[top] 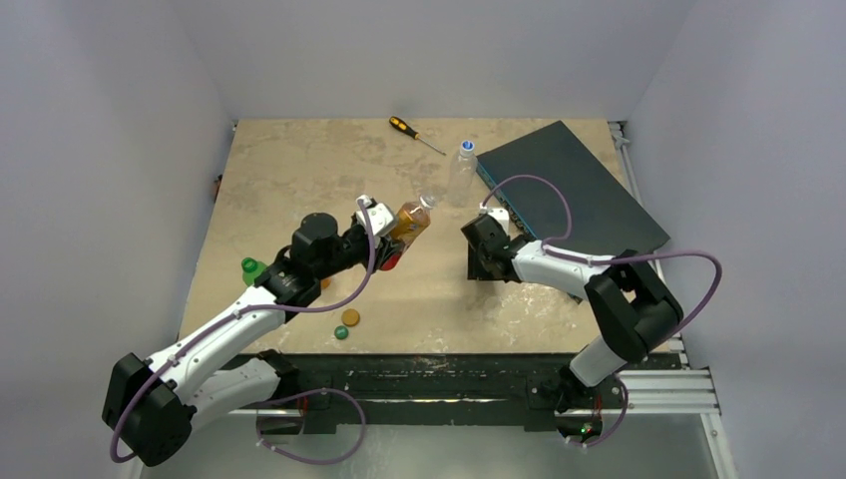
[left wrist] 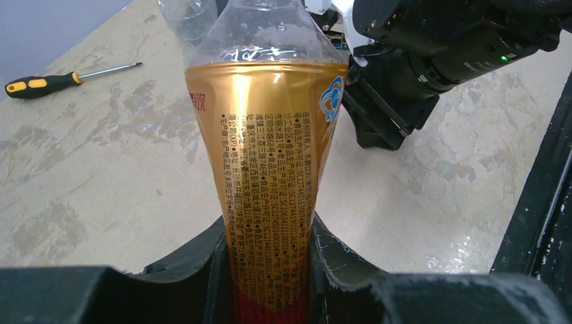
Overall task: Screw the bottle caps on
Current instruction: Screw the bottle cap onto the plastic bottle.
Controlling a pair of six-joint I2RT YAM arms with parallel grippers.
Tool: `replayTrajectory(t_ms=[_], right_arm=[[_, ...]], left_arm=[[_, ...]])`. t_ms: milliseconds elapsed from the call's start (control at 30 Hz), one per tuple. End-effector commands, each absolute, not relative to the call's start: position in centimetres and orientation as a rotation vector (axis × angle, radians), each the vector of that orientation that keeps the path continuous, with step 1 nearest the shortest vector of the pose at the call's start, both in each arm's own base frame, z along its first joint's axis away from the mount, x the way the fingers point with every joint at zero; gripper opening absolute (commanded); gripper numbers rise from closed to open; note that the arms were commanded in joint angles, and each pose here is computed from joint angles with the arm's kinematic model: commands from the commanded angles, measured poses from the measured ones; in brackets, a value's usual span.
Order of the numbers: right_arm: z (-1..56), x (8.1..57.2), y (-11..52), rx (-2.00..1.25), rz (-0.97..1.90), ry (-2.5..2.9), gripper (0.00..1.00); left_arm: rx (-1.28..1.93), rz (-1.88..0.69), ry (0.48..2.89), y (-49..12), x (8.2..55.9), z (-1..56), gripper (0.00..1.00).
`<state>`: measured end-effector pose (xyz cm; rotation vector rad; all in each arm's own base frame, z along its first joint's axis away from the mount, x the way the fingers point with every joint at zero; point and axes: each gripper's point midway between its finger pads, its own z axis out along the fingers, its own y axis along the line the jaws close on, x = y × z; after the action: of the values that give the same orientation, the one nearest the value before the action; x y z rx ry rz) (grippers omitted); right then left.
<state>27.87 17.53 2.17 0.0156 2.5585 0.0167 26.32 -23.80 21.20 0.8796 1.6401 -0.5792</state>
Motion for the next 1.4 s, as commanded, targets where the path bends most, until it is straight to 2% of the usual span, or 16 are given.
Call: replayTrajectory(t_ms=[0,167,300,433,533,767,967,1100,1367], right_arm=[[3.7,30.0,19.1,0.027,0.096,2.504,0.50],[3.6,30.0,19.2,0.022,0.092,2.517,0.44],[3.9,29.8,19.2,0.029,0.098,2.520,0.35],[4.5,29.7,19.2,0.015,0.103,2.530,0.21],[7.0,30.1,19.6,-0.007,0.220,2.508,0.16],[19.6,30.8,21.7,-0.134,0.820,2.274,0.15],[29.9,27.6,23.7,-0.285,1.293,2.011,0.16],[33.2,25.5,24.9,-0.395,1.476,1.909,0.16],[33.6,24.4,25.6,-0.445,1.620,1.906,0.17]], left_arm=[[0.884,-0.579,1.612,-23.8,26.4,21.7,0.00],[0.888,-0.577,1.617,-23.8,26.4,21.6,0.00],[0.898,-0.574,1.629,-23.8,26.4,21.1,0.00],[0.911,-0.580,1.634,-24.0,26.5,21.0,0.00],[0.938,-0.589,1.631,-24.3,26.3,20.9,0.00],[0.988,-0.636,1.599,-24.7,25.2,21.2,0.00],[1.062,-0.701,1.534,-25.0,23.2,21.9,0.00],[1.090,-0.739,1.488,-25.2,22.0,22.5,0.00],[1.098,-0.765,1.426,-25.2,21.2,23.9,0.00]])
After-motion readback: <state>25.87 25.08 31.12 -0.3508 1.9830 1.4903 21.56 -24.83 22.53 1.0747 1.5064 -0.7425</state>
